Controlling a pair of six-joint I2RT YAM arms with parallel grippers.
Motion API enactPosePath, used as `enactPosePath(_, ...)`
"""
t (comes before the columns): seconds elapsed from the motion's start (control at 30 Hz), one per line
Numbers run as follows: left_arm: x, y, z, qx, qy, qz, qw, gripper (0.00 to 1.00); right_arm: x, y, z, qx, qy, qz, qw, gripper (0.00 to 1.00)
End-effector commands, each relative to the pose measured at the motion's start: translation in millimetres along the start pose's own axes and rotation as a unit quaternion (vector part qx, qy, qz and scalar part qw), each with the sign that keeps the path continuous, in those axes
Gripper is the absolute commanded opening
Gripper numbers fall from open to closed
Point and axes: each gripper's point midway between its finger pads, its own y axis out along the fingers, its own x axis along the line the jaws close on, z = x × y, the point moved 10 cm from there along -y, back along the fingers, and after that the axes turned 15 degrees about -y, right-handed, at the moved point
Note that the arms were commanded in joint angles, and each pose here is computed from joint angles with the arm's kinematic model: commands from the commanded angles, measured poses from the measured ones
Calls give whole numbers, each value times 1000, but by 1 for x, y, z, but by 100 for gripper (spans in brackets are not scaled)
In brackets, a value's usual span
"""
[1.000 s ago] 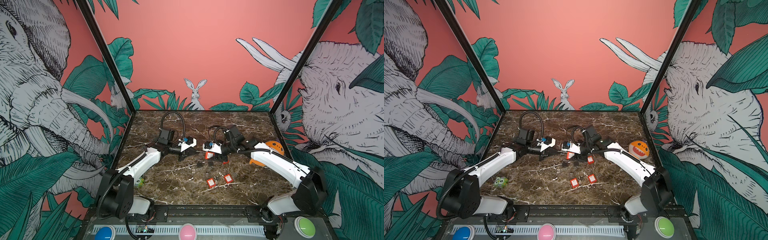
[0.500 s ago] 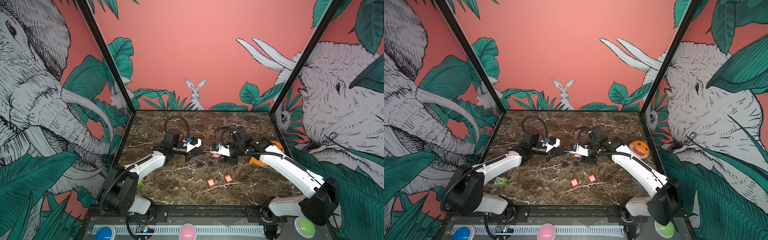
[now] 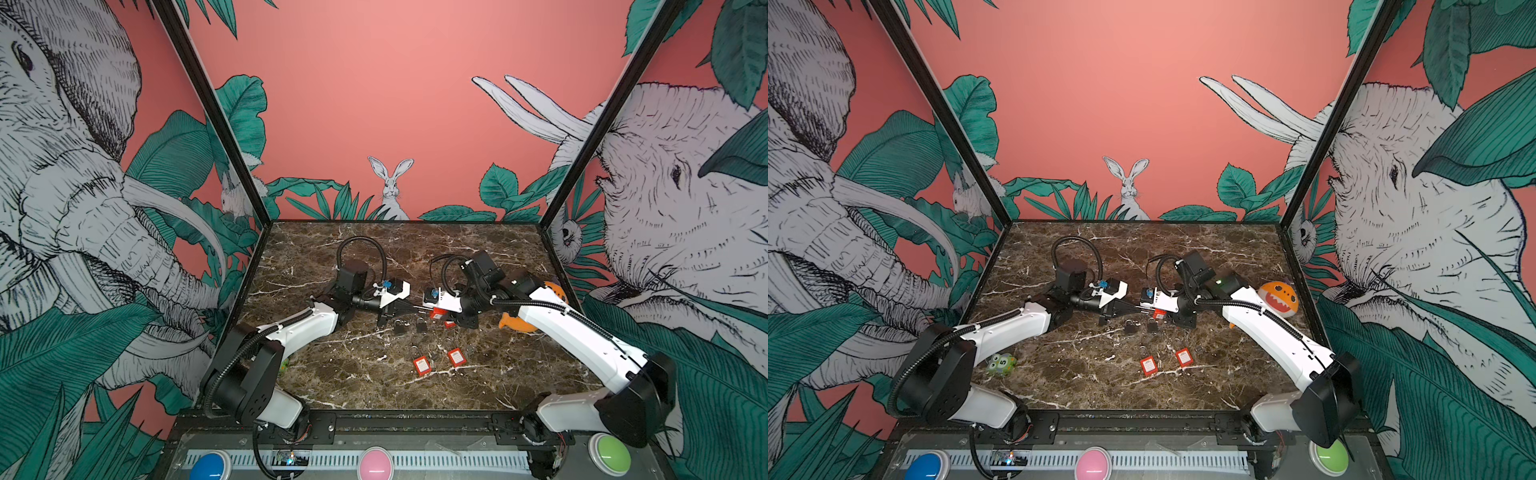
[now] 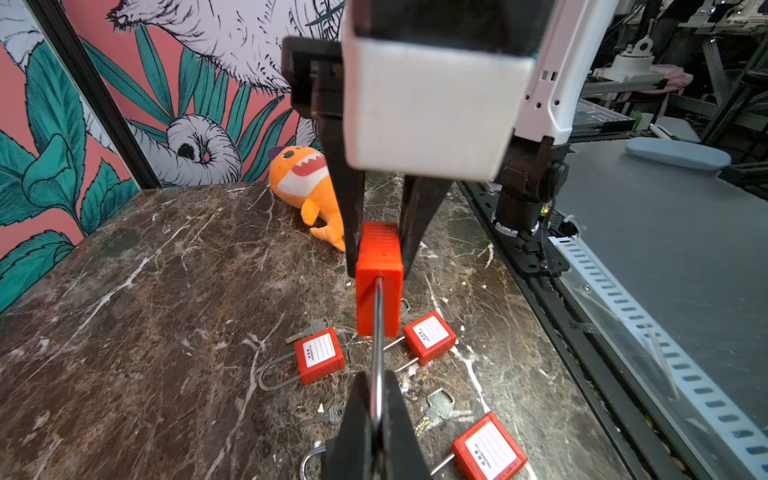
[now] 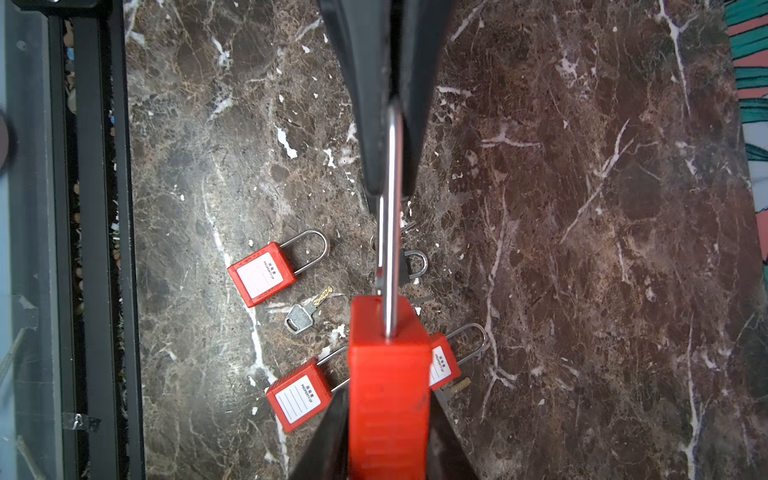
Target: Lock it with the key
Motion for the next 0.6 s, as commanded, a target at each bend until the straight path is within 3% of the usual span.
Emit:
enactPosePath(0.0,-2,4,-11,-12,22,23,999,0,-1,-3,-4,-15,-8,-14,1000,22)
enactPosePath(0.2,-1,9,-11,-8,14,35,999,0,-4,-3,-6,-27,-18,-3,999,10)
enactPosePath(0.57,3,24,-10,-4,12,41,999,0,-10,-2,-17,-90,-23,-1,996,8)
